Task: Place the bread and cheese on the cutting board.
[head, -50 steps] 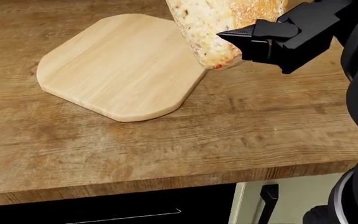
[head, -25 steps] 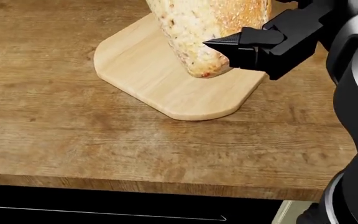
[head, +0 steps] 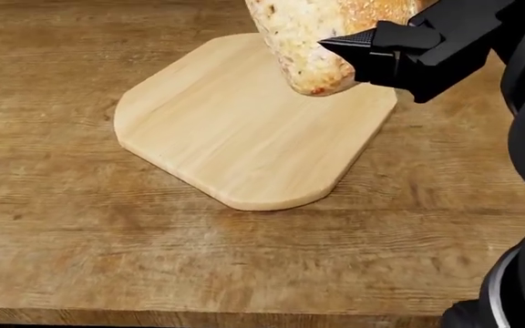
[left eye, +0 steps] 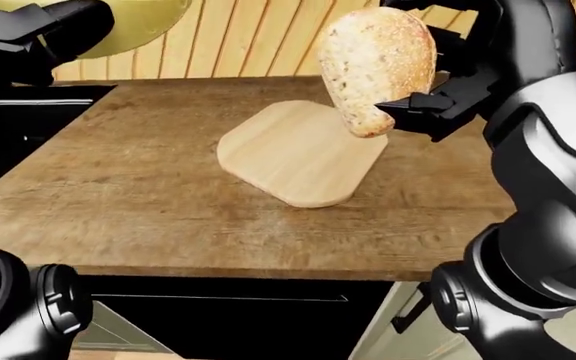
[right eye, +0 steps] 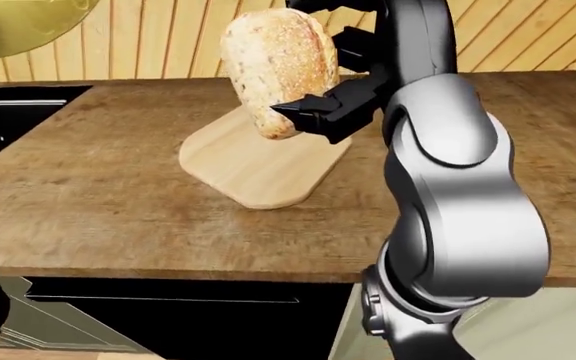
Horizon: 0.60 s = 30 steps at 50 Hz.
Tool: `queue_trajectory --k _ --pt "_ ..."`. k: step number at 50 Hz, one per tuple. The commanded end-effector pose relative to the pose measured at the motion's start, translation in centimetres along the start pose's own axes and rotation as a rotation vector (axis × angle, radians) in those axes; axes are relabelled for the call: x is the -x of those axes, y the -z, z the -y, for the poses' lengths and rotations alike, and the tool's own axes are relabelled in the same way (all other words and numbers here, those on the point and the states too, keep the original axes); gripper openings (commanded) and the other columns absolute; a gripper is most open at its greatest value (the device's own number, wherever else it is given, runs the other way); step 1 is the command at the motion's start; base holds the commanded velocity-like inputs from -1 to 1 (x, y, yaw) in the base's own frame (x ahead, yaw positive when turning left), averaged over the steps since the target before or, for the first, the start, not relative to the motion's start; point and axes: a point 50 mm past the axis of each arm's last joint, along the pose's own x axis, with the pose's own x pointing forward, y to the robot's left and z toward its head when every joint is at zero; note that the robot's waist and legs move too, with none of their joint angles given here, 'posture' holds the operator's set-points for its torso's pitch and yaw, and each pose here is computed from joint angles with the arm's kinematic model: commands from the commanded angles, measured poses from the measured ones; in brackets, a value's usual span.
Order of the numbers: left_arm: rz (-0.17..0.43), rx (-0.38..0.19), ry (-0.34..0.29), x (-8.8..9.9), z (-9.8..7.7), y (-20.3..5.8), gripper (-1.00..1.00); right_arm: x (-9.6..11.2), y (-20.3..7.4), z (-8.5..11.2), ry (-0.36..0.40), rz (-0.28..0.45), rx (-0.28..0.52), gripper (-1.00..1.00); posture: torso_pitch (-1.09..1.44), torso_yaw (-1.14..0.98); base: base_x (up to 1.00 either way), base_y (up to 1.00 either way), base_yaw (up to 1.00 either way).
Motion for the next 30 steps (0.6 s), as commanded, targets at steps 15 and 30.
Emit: queue_trajectory --k 15,30 --pt "0.045 0.004 -0.025 0.0 -0.3 -0.6 -1.00 -0.4 -1.5 0.3 0.041 -0.045 0.031 -1.00 0.00 0.00 0.02 0.00 0.00" --pt "0.046 0.007 -0.042 0.0 -1.1 -0.9 -1.00 -6.3 -5.7 3.7 0.035 -0.337 0.134 -1.00 0.00 0.00 0.00 0.00 0.00"
